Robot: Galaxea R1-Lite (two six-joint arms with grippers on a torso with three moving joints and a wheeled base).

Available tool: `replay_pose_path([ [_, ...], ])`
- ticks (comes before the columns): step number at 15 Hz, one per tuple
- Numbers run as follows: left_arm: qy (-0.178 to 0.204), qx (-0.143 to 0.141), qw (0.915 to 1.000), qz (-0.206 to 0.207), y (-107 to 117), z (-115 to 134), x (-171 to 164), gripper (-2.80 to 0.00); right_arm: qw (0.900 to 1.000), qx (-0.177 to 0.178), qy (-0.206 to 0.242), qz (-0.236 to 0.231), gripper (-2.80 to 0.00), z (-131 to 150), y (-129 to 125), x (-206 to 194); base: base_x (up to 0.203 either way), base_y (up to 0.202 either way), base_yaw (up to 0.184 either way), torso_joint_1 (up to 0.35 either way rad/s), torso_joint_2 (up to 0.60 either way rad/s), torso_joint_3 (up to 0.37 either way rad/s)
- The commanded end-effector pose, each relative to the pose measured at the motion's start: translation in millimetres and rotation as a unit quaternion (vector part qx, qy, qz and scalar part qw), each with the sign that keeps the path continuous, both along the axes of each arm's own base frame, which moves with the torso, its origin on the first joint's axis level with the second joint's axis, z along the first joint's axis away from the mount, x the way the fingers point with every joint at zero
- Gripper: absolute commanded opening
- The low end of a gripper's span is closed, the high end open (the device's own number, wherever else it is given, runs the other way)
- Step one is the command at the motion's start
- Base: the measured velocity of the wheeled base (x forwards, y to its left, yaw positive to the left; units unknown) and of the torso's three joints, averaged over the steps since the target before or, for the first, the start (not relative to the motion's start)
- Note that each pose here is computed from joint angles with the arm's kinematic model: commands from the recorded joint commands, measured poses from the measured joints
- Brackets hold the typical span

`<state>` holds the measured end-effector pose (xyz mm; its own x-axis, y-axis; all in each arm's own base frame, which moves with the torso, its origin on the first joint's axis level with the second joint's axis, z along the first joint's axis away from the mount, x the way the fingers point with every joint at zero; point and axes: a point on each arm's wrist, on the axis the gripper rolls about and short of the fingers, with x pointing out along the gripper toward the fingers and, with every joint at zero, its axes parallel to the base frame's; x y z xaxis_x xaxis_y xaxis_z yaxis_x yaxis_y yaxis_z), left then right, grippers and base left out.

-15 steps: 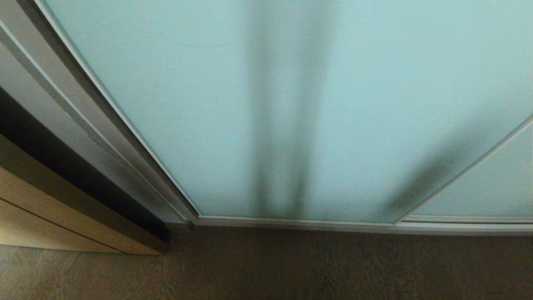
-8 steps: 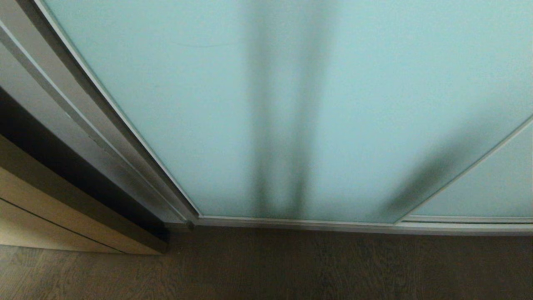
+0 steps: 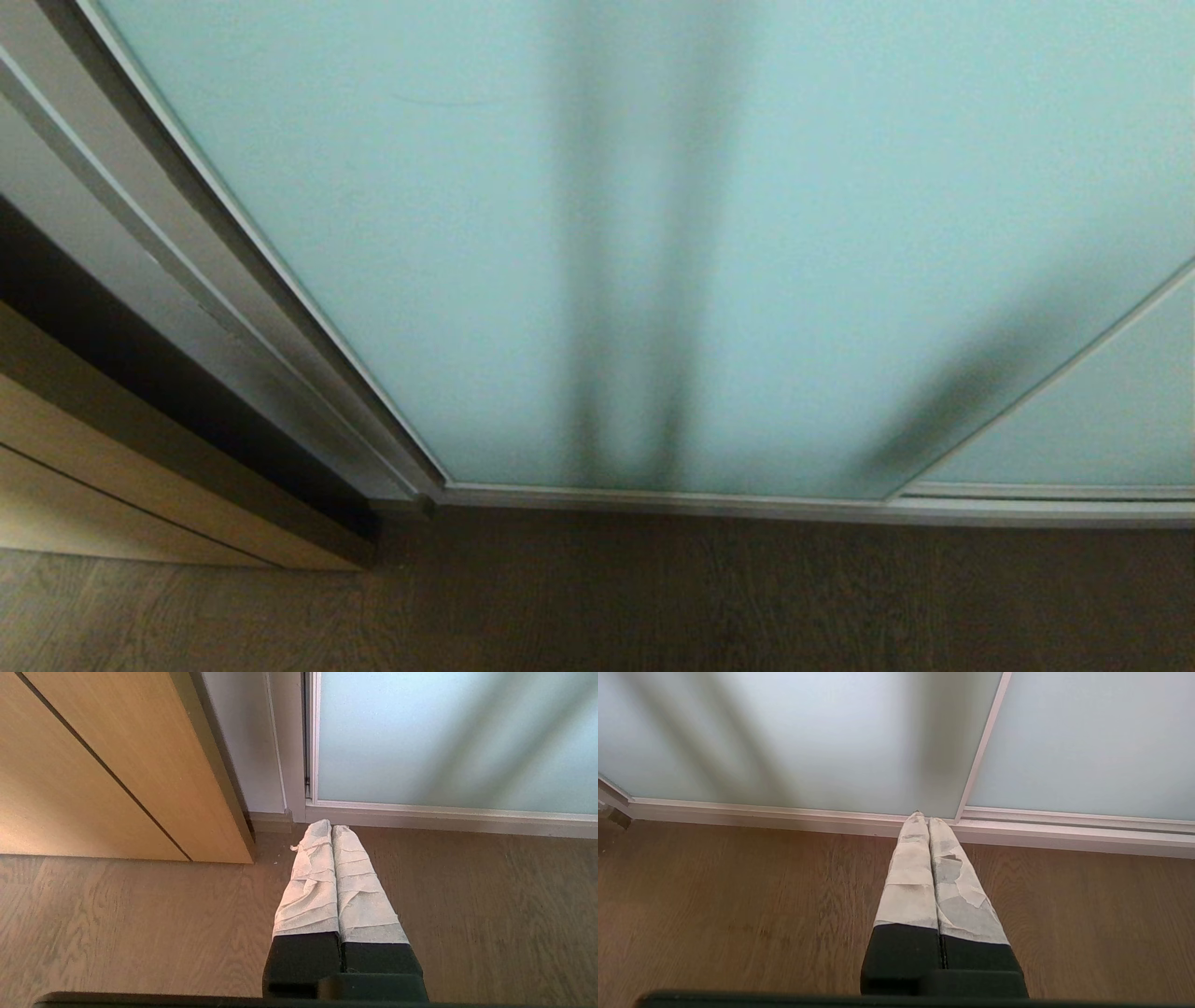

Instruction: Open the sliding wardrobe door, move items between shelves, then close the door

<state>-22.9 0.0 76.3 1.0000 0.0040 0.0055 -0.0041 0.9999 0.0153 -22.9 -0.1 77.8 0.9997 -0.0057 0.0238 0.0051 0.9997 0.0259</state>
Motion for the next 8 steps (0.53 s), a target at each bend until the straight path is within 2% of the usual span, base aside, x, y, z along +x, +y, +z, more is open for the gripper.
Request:
replay_pose_path([
  [1, 0.001, 0.0, 1.0, 0.0, 0.0, 0.2, 0.2, -2.8, 1.0, -0.003, -0.001, -0.001, -2.8, 0.1, 0.0, -0.1, 0.0, 0.0, 0.0, 0.0, 0.0, 0.0],
  [8, 0.001, 0.0, 1.0, 0.0, 0.0, 0.2, 0.2, -2.8, 1.0, -0.004, 0.008, 0.0, -2.8, -1.7, 0.0, -0.1, 0.0, 0.0, 0.0, 0.0, 0.0, 0.0],
])
